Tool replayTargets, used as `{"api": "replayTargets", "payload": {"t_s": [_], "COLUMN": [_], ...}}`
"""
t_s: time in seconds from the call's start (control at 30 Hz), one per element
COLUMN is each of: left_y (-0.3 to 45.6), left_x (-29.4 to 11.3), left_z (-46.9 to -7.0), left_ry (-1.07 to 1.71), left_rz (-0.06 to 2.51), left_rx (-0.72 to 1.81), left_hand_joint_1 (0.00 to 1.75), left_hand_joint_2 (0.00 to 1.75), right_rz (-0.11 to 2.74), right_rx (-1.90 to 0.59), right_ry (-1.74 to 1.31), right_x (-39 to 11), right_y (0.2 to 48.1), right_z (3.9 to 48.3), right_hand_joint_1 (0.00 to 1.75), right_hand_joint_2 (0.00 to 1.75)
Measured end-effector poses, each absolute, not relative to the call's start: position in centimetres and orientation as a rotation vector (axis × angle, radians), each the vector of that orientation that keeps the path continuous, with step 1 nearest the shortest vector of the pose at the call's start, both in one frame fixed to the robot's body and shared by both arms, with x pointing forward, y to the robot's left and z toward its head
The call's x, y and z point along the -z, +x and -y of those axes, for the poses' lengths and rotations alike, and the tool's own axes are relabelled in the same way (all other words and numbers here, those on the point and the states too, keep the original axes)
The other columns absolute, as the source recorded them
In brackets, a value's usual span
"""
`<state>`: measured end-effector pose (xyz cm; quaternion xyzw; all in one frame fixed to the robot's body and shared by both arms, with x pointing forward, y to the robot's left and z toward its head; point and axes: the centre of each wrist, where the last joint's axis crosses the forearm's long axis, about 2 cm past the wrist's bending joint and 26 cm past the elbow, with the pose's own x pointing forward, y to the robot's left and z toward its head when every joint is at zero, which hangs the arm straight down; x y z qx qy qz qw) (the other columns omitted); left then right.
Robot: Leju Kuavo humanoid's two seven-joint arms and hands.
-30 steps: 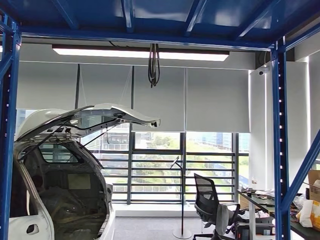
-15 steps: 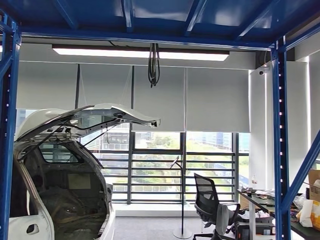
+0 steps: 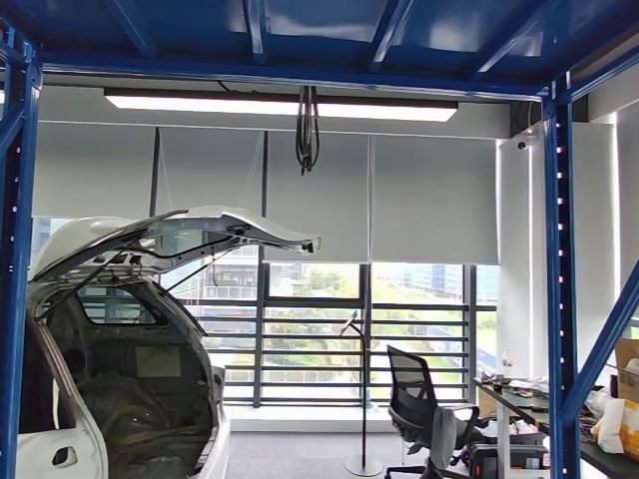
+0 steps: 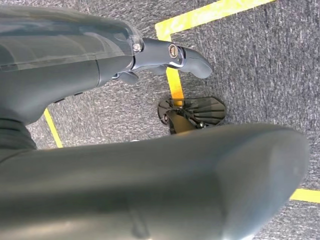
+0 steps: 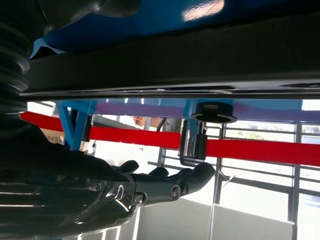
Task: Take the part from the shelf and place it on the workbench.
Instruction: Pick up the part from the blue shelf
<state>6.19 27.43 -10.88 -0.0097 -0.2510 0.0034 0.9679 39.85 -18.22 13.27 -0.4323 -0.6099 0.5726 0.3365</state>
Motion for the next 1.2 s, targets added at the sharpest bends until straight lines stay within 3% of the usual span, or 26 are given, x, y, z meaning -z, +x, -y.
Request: {"api": "replayTargets", "payload": {"t_s": [0.13,0.17,0.27,0.3,1.2], "left_y": [6.3,6.3,6.3,6.3,6.8], "left_x": [10.9,10.9,10.8,10.8,10.7], "left_z": [-27.1,-27.1,-26.9,-26.8,-26.5], "left_ry": [-0.025,-0.027,-0.03,-0.031,-0.047], "left_rz": [0.51,0.51,0.51,0.511,0.609], "left_rx": [-0.009,-0.009,-0.01,-0.01,0.037], "left_hand_joint_1": [0.0,0.0,0.0,0.0,0.0], "left_hand_joint_2": [0.0,0.0,0.0,0.0,0.0], "right_rz": [1.601,1.602,1.602,1.6,1.609], "right_rx": [-1.508,-1.51,-1.519,-1.522,-1.485], "right_ry": [-1.096,-1.09,-1.08,-1.077,-1.103], "right_x": [-13.3,-13.2,-13.2,-13.2,-13.7], "right_y": [39.7,39.6,39.6,39.6,39.8], "right_z": [16.9,16.7,16.2,16.1,16.9], "right_hand_joint_1": [0.0,0.07,1.38,1.75,1.75], "right_hand_joint_2": [1.75,1.75,1.75,1.75,1.75]}}
